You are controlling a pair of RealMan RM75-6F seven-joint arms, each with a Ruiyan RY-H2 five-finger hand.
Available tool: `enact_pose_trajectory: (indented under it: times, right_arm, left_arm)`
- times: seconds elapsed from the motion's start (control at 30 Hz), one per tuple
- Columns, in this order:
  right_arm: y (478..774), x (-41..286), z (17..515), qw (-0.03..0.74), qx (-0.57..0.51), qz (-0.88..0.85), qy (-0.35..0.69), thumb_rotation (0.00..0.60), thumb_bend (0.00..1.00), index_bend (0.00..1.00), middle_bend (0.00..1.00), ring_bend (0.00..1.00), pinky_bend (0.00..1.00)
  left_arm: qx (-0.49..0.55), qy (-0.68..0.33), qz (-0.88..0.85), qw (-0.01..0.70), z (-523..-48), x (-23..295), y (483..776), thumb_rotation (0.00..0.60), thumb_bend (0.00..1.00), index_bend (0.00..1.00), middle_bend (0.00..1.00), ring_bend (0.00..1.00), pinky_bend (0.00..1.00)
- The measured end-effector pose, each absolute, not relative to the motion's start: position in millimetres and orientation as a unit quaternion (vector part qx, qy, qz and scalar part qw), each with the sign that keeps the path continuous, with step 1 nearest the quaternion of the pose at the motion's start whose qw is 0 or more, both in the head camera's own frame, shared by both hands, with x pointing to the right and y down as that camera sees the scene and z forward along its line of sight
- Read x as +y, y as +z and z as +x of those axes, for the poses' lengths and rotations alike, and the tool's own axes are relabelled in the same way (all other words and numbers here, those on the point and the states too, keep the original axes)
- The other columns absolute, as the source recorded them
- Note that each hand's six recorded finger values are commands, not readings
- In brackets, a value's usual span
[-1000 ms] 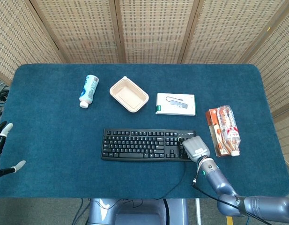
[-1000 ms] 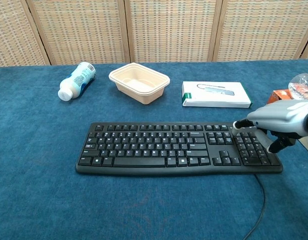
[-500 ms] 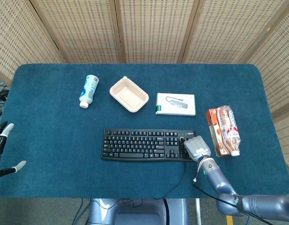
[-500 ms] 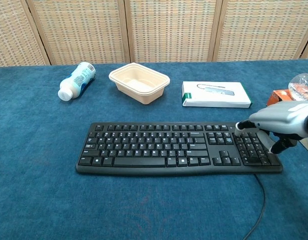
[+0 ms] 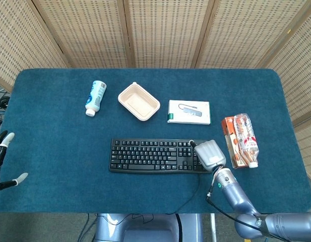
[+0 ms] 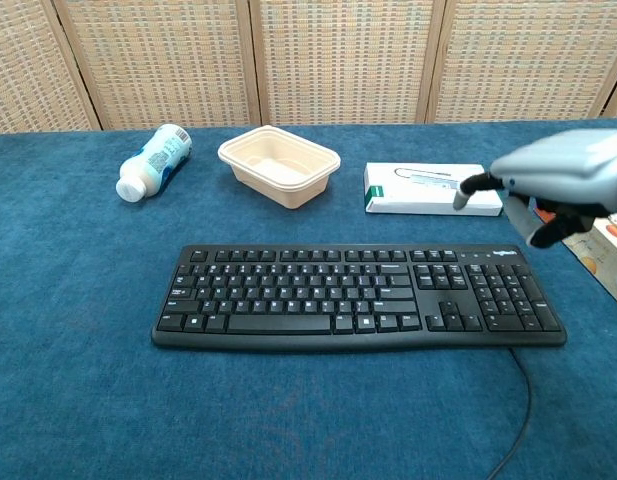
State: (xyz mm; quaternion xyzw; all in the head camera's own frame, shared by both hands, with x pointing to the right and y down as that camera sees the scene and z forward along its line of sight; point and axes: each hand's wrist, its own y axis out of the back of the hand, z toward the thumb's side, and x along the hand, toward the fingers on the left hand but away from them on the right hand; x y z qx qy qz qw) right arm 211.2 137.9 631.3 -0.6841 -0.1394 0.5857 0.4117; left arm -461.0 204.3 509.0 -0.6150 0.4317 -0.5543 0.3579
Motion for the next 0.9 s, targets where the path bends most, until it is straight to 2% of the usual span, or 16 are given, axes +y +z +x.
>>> enact_pose_trajectory:
  times: [0.13,0.23,0.27,0.33,0.4,0.43,0.47,0.5,0.53,0.57,0.6,0.77,0.9]
  right_arm:
    - [590,123,210,0.447,-0.19,-0.677,0.553,0.6,1.0,0.18,0.78,1.0,1.0]
    - [561,115,218,0.472,-0.235,-0.668,0.526,0.6,1.0,0.19,0.74,0.97,1.0]
    - [550,112,223,0.48,-0.256,-0.665,0.513,0.6,1.0,0.19,0.69,0.92,1.0]
    - [536,110,231,0.489,-0.289,-0.661,0.491,0.6,0.96,0.18,0.57,0.74,0.87]
    - [524,108,245,0.492,-0.327,-0.659,0.466,0.6,0.74,0.15,0.4,0.49,0.58]
    - [521,108,254,0.49,-0.343,-0.657,0.458,0.6,0.52,0.13,0.29,0.32,0.4]
    - [519,107,267,0.487,-0.362,-0.654,0.452,0.6,0.32,0.11,0.2,0.17,0.26]
    - [519,108,283,0.482,-0.38,-0.649,0.449,0.6,0.16,0.1,0.12,0.07,0.17]
    - [519,108,292,0.481,-0.387,-0.646,0.448,0.6,0.09,0.1,0.08,0.03,0.13]
    - [521,110,311,0.477,-0.4,-0.64,0.451,0.6,0.02,0.09,0.03,0.0,0.08]
    - [522,112,326,0.474,-0.409,-0.634,0.455,0.6,0.0,0.08,0.01,0.0,0.05]
    - [531,147,402,0.43,-0.447,-0.615,0.486,0.6,0.0,0.03,0.0,0.0,0.0]
    - [531,182,432,0.392,-0.472,-0.607,0.505,0.6,0.0,0.0,0.0,0.0,0.0]
  left_arm:
    - [0.433,-0.552,-0.616,0.357,-461,204,508,0.6,0.0,0.0,0.0,0.0,0.0]
    - [0.436,-0.55,-0.617,0.356,-462,205,506,0.6,0.0,0.0,0.0,0.0,0.0]
    - [0.436,-0.549,-0.618,0.356,-462,205,506,0.6,0.0,0.0,0.0,0.0,0.0]
    - [0.437,-0.547,-0.619,0.355,-463,205,505,0.6,0.0,0.0,0.0,0.0,0.0]
    - [0.438,-0.546,-0.62,0.355,-463,205,504,0.6,0.0,0.0,0.0,0.0,0.0]
    - [0.438,-0.545,-0.62,0.355,-463,205,504,0.6,0.0,0.0,0.0,0.0,0.0]
    - [0.437,-0.544,-0.621,0.356,-463,205,504,0.6,0.0,0.0,0.0,0.0,0.0]
    - [0.436,-0.544,-0.621,0.357,-463,205,504,0.6,0.0,0.0,0.0,0.0,0.0]
    - [0.435,-0.544,-0.622,0.358,-462,205,505,0.6,0.0,0.0,0.0,0.0,0.0]
    - [0.434,-0.544,-0.623,0.359,-462,205,506,0.6,0.0,0.0,0.0,0.0,0.0]
    - [0.432,-0.544,-0.623,0.359,-462,205,506,0.6,0.0,0.0,0.0,0.0,0.0]
    - [0.428,-0.545,-0.621,0.365,-459,205,509,0.6,0.0,0.0,0.0,0.0,0.0]
    - [0.428,-0.542,-0.62,0.372,-456,204,510,0.6,0.0,0.0,0.0,0.0,0.0]
